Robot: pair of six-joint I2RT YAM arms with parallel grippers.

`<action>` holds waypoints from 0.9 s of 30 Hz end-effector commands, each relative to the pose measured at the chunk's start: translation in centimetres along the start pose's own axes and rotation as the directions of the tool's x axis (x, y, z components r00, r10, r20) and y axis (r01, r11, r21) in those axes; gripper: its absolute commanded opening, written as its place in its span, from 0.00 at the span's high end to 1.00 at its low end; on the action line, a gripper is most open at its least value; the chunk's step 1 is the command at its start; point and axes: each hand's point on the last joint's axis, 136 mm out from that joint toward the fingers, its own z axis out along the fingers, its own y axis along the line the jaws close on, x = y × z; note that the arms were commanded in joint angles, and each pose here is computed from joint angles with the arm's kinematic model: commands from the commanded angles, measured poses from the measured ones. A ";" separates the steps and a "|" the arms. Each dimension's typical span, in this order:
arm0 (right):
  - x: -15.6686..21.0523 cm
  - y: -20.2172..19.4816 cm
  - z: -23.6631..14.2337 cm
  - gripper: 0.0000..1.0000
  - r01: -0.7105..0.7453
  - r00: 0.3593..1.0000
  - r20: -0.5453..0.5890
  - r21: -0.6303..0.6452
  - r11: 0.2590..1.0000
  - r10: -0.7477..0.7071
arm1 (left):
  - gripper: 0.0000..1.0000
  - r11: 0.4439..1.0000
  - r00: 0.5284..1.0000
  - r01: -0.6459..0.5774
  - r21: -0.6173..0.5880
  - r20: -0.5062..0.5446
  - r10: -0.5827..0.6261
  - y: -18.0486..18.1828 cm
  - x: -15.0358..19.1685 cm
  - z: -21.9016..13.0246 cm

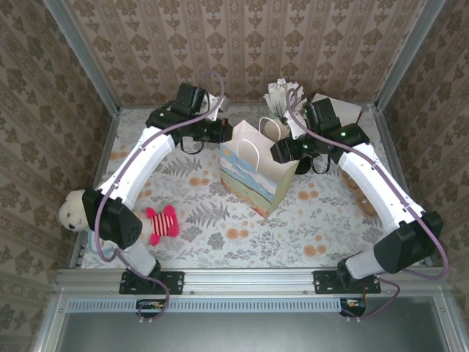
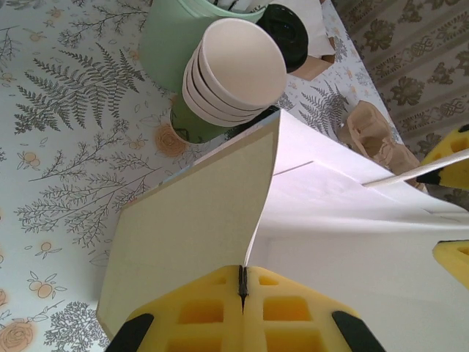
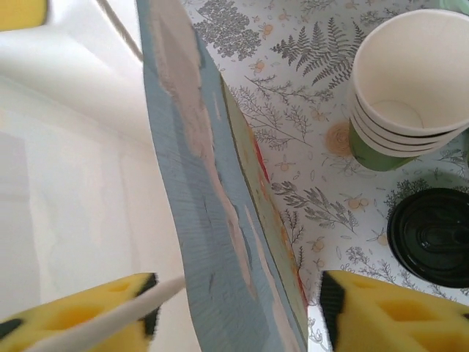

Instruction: Pack the takeout coffee

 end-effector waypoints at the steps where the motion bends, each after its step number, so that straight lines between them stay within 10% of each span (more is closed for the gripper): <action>1: 0.0 0.7 -0.7 0.47 0.035 0.999 -0.017 0.020 0.999 -0.034 | 1.00 0.999 1.000 -0.024 0.039 0.003 0.024 0.1 -0.6 -0.9; 17: -0.1 0.9 -0.9 0.80 -0.085 0.996 0.024 0.130 0.988 0.083 | 0.97 0.982 0.992 -0.104 0.160 -0.049 0.113 0.3 -2.1 -0.2; 27: -1.2 0.6 -1.8 0.64 -0.078 0.995 0.073 0.090 0.993 0.071 | 1.00 0.992 1.000 -0.022 0.123 0.024 0.019 0.3 -2.1 -1.3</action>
